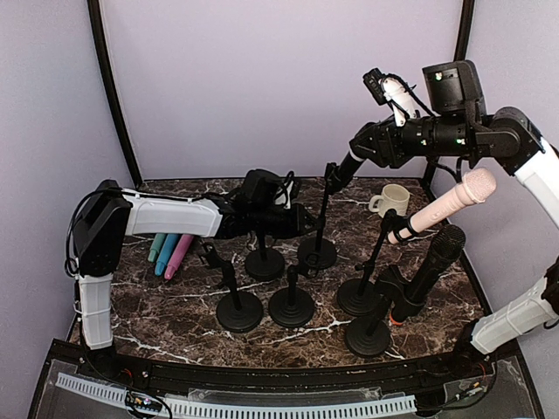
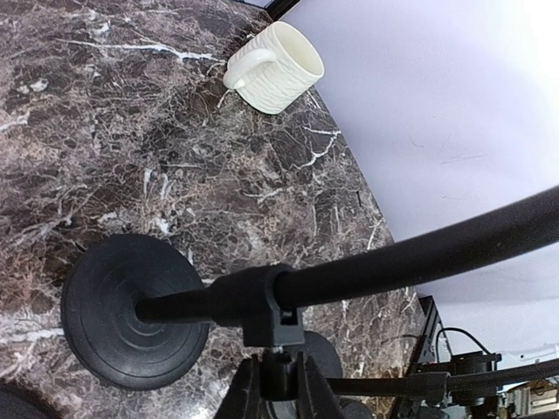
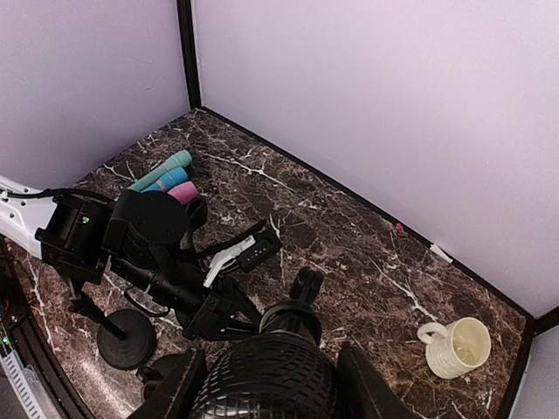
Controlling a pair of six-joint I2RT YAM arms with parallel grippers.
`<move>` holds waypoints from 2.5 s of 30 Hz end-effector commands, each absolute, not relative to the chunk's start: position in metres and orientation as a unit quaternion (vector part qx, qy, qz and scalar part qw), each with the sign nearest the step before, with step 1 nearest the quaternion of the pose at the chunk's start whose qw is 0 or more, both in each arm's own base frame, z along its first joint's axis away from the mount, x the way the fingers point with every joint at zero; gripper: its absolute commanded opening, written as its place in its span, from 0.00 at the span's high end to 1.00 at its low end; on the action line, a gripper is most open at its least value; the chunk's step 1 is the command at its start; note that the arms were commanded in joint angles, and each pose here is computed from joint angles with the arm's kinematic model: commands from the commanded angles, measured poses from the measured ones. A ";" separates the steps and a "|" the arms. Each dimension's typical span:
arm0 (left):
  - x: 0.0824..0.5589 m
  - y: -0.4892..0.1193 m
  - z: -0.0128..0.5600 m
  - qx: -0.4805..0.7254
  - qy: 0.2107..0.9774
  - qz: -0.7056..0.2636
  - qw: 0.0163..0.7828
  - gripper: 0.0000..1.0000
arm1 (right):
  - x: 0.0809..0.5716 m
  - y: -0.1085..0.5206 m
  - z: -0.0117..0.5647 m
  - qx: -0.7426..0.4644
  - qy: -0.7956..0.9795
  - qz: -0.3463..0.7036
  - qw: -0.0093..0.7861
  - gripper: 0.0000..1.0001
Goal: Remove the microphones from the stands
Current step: Unscrew the knob on the microphone stand.
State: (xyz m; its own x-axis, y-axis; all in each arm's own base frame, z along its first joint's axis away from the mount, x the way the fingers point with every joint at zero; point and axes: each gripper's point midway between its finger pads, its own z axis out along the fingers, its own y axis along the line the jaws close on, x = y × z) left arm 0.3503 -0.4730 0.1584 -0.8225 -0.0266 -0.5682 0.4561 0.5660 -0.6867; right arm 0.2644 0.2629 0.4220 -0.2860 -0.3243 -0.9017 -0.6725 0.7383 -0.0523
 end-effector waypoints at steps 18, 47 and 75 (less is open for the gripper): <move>0.324 -0.485 0.151 0.041 0.830 -0.541 0.130 1.00 | 0.254 0.271 0.436 -0.361 0.739 0.189 0.537 0.79; 0.342 -0.458 0.217 0.216 0.834 -0.405 0.306 0.38 | 0.256 0.242 0.449 -0.277 0.783 0.177 0.528 0.01; 0.338 -0.477 0.205 0.372 0.757 -0.235 0.483 0.36 | 0.265 0.251 0.436 -0.274 0.798 0.171 0.509 0.07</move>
